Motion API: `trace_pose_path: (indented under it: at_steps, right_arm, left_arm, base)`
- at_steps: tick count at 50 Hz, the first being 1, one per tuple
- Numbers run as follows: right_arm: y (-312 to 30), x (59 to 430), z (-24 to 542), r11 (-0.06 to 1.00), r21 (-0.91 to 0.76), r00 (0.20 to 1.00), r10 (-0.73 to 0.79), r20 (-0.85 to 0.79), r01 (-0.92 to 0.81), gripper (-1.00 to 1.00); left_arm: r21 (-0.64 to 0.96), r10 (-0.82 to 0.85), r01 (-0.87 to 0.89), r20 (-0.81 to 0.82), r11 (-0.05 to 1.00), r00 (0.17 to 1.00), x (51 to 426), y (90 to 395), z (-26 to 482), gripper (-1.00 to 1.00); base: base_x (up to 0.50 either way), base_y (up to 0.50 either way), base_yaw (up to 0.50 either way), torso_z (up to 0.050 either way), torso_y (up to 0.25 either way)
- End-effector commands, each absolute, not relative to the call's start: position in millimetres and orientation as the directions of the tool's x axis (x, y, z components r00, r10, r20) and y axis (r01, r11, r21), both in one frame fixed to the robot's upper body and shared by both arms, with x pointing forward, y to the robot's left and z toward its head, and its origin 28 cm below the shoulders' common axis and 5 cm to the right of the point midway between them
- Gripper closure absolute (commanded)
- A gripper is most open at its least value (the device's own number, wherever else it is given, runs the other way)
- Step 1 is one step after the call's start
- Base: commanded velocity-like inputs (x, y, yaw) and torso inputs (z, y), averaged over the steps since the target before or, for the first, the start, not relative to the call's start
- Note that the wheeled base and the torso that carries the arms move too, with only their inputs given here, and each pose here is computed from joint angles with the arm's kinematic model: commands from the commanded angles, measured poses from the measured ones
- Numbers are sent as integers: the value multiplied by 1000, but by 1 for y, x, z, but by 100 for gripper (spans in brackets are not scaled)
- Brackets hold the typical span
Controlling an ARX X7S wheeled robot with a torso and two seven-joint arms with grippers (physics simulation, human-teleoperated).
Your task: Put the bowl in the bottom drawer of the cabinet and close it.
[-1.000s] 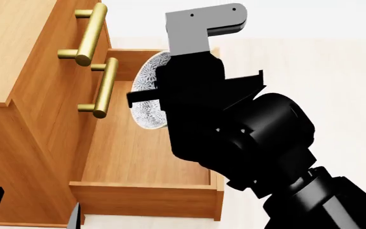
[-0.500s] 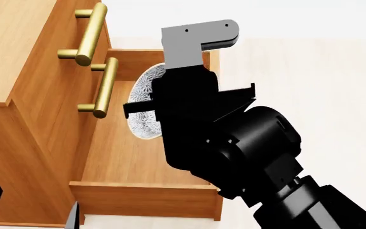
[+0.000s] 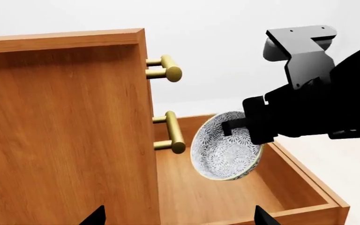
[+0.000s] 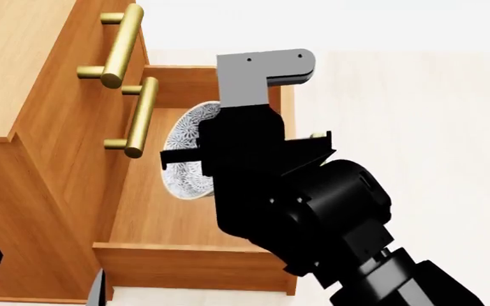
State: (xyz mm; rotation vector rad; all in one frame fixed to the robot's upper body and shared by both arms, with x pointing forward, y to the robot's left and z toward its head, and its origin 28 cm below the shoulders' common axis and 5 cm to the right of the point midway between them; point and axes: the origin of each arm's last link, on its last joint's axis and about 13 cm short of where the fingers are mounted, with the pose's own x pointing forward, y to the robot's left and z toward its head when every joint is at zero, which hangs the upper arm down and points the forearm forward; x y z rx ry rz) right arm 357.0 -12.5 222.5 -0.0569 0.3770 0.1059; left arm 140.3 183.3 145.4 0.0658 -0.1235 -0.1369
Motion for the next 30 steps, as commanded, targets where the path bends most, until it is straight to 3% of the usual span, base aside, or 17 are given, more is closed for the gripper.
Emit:
trace_pose_path:
  at_steps: [1,30]
  right_arm:
    - [-7,361,218,988,15,913,146,-380,-152,100]
    - [1,369,202,985,81,891,172,-420,-152,100]
  left_arm:
    - [64,-125,117,134,991,983,141,186,147,-100]
    - [67,-125,117,130,991,984,141,186,147,-100]
  base:
    - [0,0,0,0,0]
    - [0,0,0,0,0]
